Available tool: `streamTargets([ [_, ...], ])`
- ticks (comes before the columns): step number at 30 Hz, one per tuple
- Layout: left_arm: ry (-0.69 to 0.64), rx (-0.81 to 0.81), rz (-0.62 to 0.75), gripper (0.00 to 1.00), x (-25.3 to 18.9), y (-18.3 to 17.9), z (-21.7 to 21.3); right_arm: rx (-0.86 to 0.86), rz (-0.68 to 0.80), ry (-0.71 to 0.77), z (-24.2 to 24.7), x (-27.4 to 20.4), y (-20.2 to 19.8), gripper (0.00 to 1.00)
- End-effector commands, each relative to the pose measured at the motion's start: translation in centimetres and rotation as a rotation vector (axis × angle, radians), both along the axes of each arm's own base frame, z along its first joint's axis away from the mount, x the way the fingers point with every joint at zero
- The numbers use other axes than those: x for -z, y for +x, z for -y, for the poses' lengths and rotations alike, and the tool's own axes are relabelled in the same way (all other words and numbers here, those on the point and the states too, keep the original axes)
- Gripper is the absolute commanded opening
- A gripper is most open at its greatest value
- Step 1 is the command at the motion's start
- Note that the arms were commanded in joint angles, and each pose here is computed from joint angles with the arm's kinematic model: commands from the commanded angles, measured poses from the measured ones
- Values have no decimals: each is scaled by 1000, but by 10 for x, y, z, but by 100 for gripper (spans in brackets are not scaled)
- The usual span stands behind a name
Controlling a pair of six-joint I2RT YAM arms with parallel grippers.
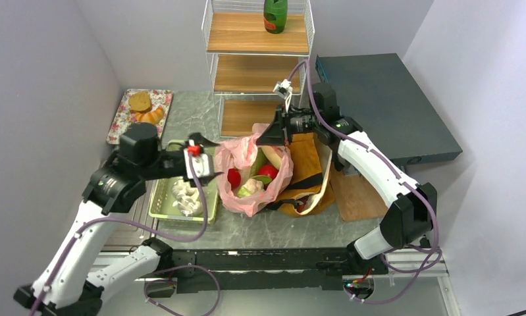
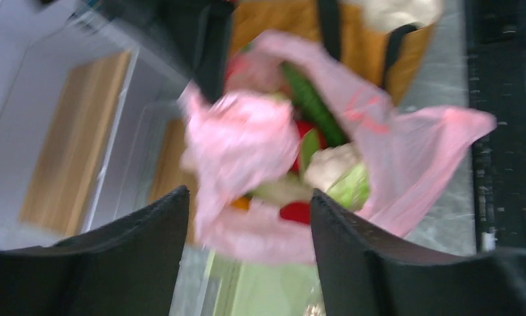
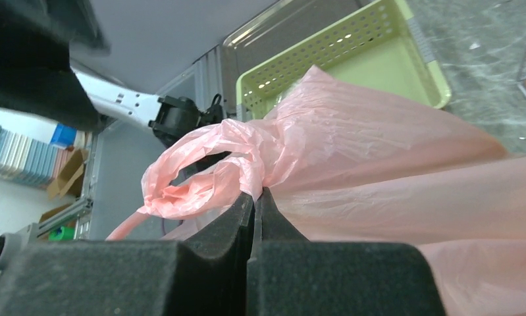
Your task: Untie the knot of the grocery bags and take out the mixed food
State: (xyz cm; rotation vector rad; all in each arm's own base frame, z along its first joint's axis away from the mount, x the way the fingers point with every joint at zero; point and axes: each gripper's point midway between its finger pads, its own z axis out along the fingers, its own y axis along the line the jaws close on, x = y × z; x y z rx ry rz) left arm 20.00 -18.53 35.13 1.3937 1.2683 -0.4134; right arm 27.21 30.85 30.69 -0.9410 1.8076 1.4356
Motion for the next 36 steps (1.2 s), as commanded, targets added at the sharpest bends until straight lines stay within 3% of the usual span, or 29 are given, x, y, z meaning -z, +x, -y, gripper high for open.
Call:
streamTargets([
  [1, 87, 221, -44, 62, 30, -24, 49, -61, 89, 56, -8, -28, -27, 0],
  [4, 170, 285, -1, 46, 61, -25, 67, -50, 85, 71, -8, -38, -29, 0],
  [8, 310, 313, -4, 47, 113, -13, 80, -37, 72, 95, -9, -47, -31, 0],
  [10, 376, 316, -40, 54, 138, -5, 82, -34, 65, 95, -9, -47, -31, 0],
  [12, 419, 341, -62, 67, 153, -6, 82, -32, 66, 90, -9, -45, -31, 0],
  [15, 418, 380, -116, 88, 167, -15, 84, -23, 70, 81, -9, -42, -29, 0],
  [17, 413, 367, -156, 95, 177, -15, 87, -19, 66, 80, -9, -40, -28, 0],
  [23, 472, 253, -266, 93, 221, 0, 86, -15, 68, 71, -10, -37, -28, 0],
  [30, 556, 222, -405, 99, 255, -8, 76, -18, 67, 47, -9, -28, -27, 0],
  [32, 559, 226, -429, 86, 257, -9, 77, -18, 69, 42, -9, -25, -26, 0],
  [36, 520, 230, -399, 40, 236, -7, 83, -10, 78, 24, -6, -19, -26, 0],
])
